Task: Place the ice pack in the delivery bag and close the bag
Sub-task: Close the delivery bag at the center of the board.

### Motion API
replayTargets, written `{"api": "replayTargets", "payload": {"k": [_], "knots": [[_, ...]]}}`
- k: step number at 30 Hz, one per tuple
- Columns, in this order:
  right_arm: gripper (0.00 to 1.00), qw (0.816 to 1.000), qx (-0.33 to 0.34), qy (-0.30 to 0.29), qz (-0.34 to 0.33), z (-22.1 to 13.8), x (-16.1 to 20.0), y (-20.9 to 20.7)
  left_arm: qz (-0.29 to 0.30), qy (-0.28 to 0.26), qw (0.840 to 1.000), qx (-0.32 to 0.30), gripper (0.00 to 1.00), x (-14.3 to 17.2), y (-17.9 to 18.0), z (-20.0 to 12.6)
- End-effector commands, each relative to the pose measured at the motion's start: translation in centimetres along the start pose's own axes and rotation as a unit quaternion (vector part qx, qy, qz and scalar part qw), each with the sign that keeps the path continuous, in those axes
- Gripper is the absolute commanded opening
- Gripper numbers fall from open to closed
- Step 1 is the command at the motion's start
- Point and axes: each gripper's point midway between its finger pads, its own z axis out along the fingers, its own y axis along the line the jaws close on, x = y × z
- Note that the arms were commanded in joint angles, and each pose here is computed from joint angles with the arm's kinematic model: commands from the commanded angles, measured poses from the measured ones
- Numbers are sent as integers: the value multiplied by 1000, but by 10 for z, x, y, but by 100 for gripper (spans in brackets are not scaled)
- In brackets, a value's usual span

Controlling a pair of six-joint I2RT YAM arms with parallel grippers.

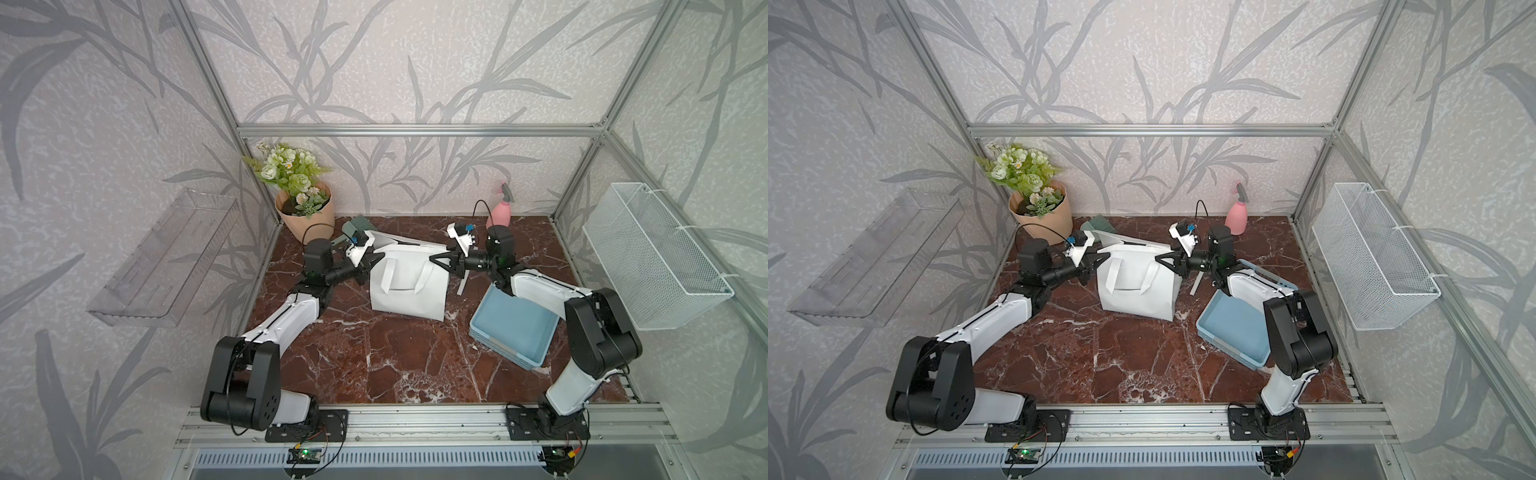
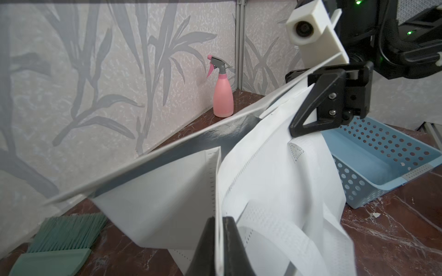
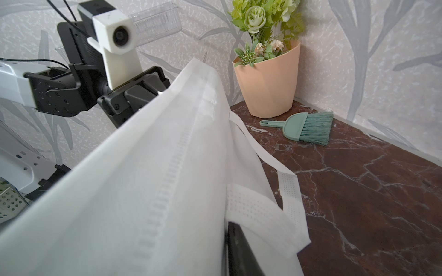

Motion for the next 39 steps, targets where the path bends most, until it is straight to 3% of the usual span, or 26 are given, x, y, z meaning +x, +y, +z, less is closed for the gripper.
{"api": "replayTargets", "payload": {"k": [1, 10, 15, 16, 17, 18, 21, 24, 33, 39], "knots": [[18, 1000, -12, -3, -8, 0, -9, -5, -18, -2, 1000, 18, 0, -1, -15, -4], [15, 999, -38, 1, 0, -14, -18, -11, -34, -9, 997, 67, 0, -20, -74, 5], [11, 998, -60, -2, 10, -21, -22, -9, -36, -3, 999, 29, 1, -14, -73, -3], [10, 998, -63, -5, 12, -21, -22, -9, -36, 3, 999, 10, 6, -10, -68, -4], [10, 998, -63, -7, 17, -20, -21, -10, -36, 7, 999, -12, 33, -9, -62, -6], [10, 998, -65, -9, 20, -20, -21, -10, -30, 11, 999, -26, 44, -8, -57, -8], [10, 997, -67, -9, 25, -20, -19, -10, -19, 12, 998, -63, 67, -4, -38, -16], [8, 997, -72, -9, 24, -19, -20, -7, -25, 18, 996, -81, 82, 4, -23, -18], [8, 997, -77, -4, 27, -15, -14, -2, 1, -5, 999, -44, 92, 3, -5, 0], [7, 996, -79, 0, 34, -13, -10, -1, 16, -2, 999, -27, 94, 7, 8, 14]]}}
